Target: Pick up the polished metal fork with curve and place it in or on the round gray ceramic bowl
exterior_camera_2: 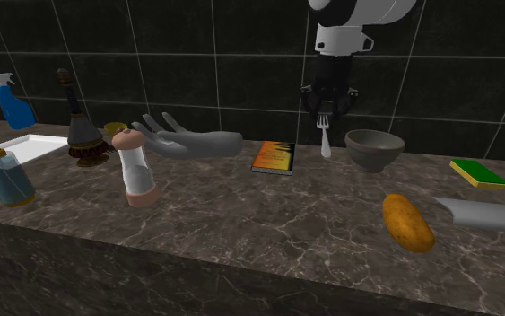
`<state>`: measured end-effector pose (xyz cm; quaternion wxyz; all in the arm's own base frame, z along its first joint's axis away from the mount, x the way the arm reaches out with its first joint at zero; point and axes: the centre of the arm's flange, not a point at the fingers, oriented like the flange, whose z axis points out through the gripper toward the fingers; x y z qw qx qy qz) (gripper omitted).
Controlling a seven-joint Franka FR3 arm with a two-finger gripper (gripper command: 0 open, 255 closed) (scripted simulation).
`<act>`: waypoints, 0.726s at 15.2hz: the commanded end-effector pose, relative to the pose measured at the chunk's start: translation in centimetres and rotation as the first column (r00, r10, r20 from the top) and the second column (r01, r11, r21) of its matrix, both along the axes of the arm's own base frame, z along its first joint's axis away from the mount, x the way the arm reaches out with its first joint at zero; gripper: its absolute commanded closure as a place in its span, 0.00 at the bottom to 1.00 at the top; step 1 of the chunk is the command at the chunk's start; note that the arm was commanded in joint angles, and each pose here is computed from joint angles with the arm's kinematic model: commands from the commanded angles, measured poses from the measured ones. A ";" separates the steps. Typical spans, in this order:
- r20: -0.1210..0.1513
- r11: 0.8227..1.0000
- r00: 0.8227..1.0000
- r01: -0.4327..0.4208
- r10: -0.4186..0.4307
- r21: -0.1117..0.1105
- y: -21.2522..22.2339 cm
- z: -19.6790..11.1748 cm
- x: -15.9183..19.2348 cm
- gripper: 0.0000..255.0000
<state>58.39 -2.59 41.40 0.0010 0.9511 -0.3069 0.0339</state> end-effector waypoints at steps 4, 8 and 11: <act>0.000 1.000 1.000 -0.002 0.002 0.000 -6.7 -0.1 1.0 1.00; 0.000 1.000 1.000 -0.002 0.002 0.000 -12.0 -0.1 1.8 1.00; 0.000 1.000 1.000 -0.002 0.002 0.000 -15.9 -0.1 2.4 1.00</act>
